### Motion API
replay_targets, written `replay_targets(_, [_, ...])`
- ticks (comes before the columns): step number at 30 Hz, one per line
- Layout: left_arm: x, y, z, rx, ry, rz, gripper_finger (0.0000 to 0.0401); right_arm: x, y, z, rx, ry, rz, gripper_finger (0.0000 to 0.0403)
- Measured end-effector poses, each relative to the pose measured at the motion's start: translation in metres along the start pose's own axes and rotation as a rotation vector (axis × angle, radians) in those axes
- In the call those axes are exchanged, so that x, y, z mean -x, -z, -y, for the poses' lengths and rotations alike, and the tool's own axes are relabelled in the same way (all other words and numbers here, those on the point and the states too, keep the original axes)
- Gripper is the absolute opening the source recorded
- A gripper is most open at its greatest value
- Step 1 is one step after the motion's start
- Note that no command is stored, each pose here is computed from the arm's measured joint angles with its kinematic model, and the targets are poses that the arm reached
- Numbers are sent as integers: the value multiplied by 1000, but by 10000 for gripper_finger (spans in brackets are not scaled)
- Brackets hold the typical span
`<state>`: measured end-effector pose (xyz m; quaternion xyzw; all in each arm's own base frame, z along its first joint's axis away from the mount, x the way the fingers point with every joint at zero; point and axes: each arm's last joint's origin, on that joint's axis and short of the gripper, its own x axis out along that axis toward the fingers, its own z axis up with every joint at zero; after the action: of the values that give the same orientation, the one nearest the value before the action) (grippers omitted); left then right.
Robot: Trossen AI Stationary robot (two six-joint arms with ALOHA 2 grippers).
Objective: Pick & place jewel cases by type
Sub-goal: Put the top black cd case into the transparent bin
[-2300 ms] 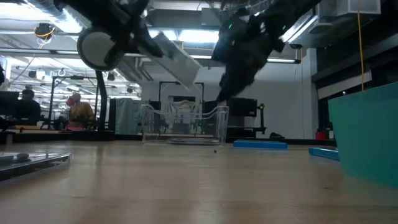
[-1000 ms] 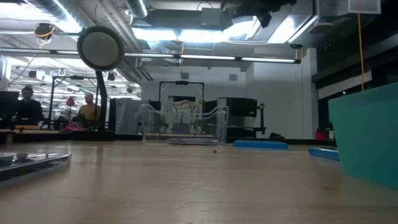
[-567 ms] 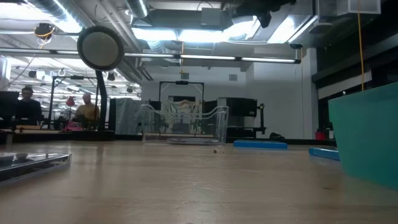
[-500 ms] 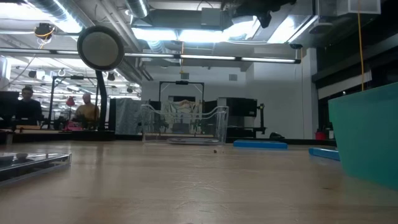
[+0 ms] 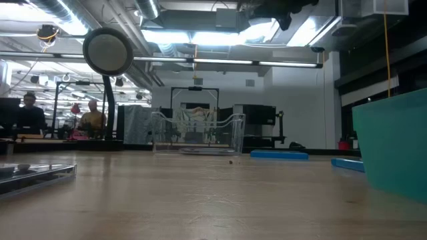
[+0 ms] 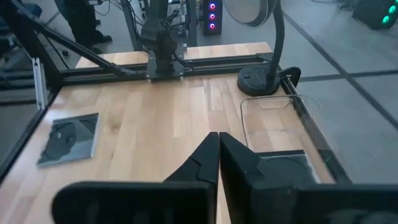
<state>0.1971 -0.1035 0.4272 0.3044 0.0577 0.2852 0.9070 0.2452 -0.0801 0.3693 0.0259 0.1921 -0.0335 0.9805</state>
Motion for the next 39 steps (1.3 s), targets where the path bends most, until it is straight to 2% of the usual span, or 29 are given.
replay_targets(5, [-2, 4, -9, 497, -8, -7, 10, 0, 0, 0, 45, 0, 0, 5])
replay_targets(9, [-6, 15, -10, 899, 23, -53, 10, 0, 0, 0, 48, -1, -1, 18])
replay_targets(11, [-10, 22, -7, 1035, 64, -93, 11, 0, 0, 0, 66, -1, -1, 23])
replay_targets(14, [-16, 30, -5, 1147, 103, -147, 12, -1, 0, -2, 102, -10, -1, 21])
replay_targets(18, [-25, 36, -7, 1220, 96, -179, 12, -1, 0, -7, 160, -50, 3, 7])
replay_targets(26, [-52, 55, -23, 1209, -9, -219, 12, -2, 0, -14, 229, -164, 22, 22])
replay_targets(32, [-86, 88, -36, 1178, -84, -363, 12, -1, 0, -16, 288, -248, 42, 11])
replay_targets(39, [-130, 130, -48, 1159, -70, -519, 12, -1, 3, -16, 317, -296, 28, 15])
